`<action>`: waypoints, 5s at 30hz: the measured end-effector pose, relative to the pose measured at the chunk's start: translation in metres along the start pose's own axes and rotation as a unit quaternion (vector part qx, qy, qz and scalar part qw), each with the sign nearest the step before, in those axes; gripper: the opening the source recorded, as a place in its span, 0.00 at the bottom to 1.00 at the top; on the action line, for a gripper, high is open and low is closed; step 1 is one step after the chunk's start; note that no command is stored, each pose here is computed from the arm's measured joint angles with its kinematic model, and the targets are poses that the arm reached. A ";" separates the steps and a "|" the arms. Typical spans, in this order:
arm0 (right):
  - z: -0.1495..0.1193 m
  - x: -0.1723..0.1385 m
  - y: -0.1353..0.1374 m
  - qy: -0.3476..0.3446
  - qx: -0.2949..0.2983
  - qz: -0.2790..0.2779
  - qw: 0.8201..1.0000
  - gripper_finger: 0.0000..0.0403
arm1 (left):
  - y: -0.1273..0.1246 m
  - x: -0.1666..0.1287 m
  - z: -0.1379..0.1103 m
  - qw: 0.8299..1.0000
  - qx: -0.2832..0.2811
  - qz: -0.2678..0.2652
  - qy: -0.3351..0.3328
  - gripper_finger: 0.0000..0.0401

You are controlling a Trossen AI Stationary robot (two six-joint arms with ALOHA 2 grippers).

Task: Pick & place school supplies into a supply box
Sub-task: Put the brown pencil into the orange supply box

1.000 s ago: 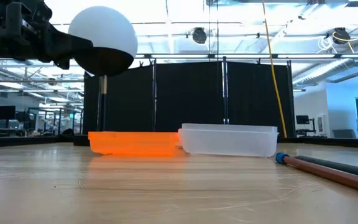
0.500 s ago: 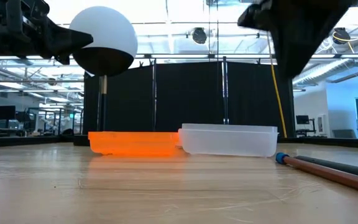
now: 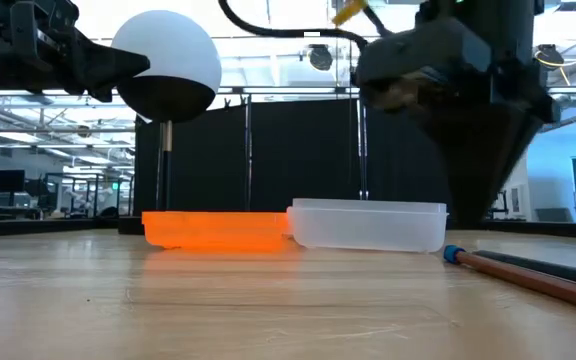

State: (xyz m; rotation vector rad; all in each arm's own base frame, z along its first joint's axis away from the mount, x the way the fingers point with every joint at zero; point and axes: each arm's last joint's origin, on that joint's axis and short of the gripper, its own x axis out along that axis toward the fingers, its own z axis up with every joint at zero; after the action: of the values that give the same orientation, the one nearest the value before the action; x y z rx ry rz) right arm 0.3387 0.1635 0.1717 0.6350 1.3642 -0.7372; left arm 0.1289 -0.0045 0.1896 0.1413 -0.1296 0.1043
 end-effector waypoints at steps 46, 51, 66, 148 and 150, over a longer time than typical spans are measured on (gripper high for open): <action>0.023 0.042 -0.021 0.104 0.148 0.038 0.983 0.33 | 0.000 0.000 -0.001 1.000 -0.006 -0.003 0.006 0.12; 0.024 0.049 -0.022 0.105 0.142 0.051 0.983 0.33 | 0.000 0.000 -0.001 1.000 -0.006 -0.003 0.006 0.12; 0.026 0.051 -0.025 0.100 0.100 0.043 0.989 0.04 | -0.001 0.000 -0.001 1.000 -0.016 -0.006 0.006 0.12; 0.132 0.010 -0.165 -0.213 0.306 0.251 0.893 0.05 | -0.001 0.000 -0.001 0.999 -0.041 -0.018 0.002 0.12; 0.134 0.011 -0.168 -0.214 0.310 0.246 0.893 0.05 | -0.001 0.000 -0.001 0.999 -0.041 -0.018 0.002 0.12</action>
State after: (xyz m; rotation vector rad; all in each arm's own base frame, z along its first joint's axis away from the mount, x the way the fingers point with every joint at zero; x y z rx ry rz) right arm 0.2925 -0.0468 0.1789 1.1881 0.5024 -0.8294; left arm 0.1291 -0.0057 0.1889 0.0606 -0.1281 0.0631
